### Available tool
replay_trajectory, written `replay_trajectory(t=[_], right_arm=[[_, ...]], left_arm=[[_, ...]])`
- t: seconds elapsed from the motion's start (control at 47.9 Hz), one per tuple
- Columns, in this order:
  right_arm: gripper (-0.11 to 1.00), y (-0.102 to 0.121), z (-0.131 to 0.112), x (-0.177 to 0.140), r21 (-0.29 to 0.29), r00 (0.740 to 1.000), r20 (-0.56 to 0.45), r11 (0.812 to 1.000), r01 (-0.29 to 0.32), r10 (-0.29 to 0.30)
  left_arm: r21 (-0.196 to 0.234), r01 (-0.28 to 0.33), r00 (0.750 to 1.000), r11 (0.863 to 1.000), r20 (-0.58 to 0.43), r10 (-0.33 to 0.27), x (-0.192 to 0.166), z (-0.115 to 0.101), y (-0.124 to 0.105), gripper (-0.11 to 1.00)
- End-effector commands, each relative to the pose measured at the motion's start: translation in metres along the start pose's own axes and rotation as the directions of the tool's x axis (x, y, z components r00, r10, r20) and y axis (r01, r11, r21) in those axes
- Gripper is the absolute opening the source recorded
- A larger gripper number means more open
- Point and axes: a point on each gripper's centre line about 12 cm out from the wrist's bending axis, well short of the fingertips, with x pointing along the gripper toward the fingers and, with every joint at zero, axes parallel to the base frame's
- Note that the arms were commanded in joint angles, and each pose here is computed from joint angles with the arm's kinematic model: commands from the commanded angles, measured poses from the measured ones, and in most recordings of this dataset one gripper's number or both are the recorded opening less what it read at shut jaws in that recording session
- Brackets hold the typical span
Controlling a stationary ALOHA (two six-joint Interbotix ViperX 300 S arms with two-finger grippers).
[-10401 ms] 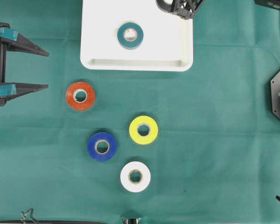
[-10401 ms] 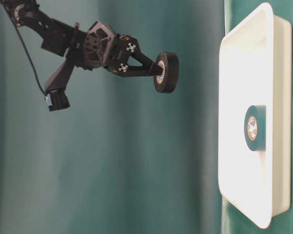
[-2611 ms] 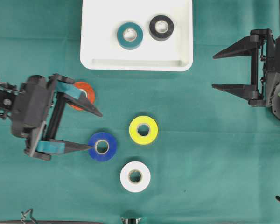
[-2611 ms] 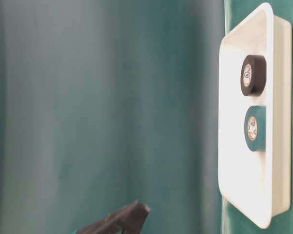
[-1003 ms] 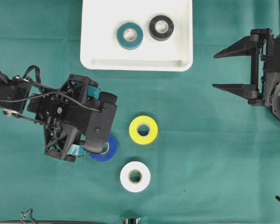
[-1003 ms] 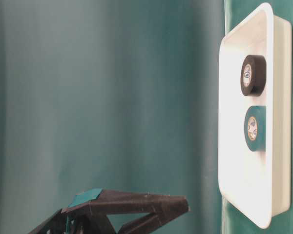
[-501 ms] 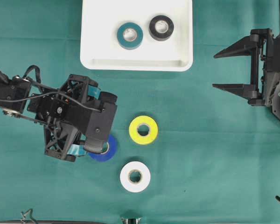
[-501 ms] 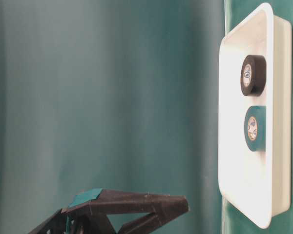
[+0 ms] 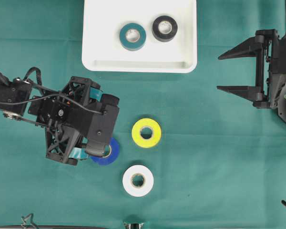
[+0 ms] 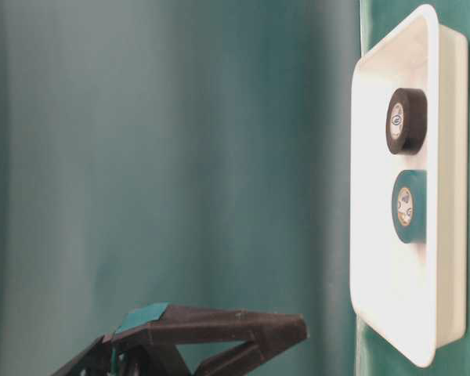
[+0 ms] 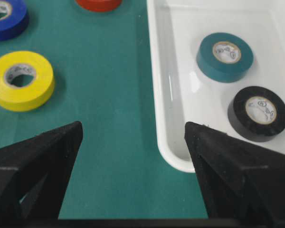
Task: Pick up the tape from a random location and place it into the white case.
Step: 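Lower the left gripper into the blue roll's hole and close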
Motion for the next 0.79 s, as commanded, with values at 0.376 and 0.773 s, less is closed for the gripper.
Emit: replay_trajectory(t=[0.376, 0.773], right_arm=[[0.87, 0.001, 0.011, 0.000, -0.002, 1.000, 0.027, 1.000, -0.005, 0.005], [0.87, 0.001, 0.010, 0.001, -0.005, 1.000, 0.021, 1.000, -0.004, 0.004]], left_arm=[[0.004, -0.002, 0.999, 1.000, 0.032, 0.002, 0.034, -0.016, 0.000, 0.98], [0.008, 0.000, 1.000, 1.000, -0.017, 0.000, 0.083, -0.037, 0.000, 0.98]])
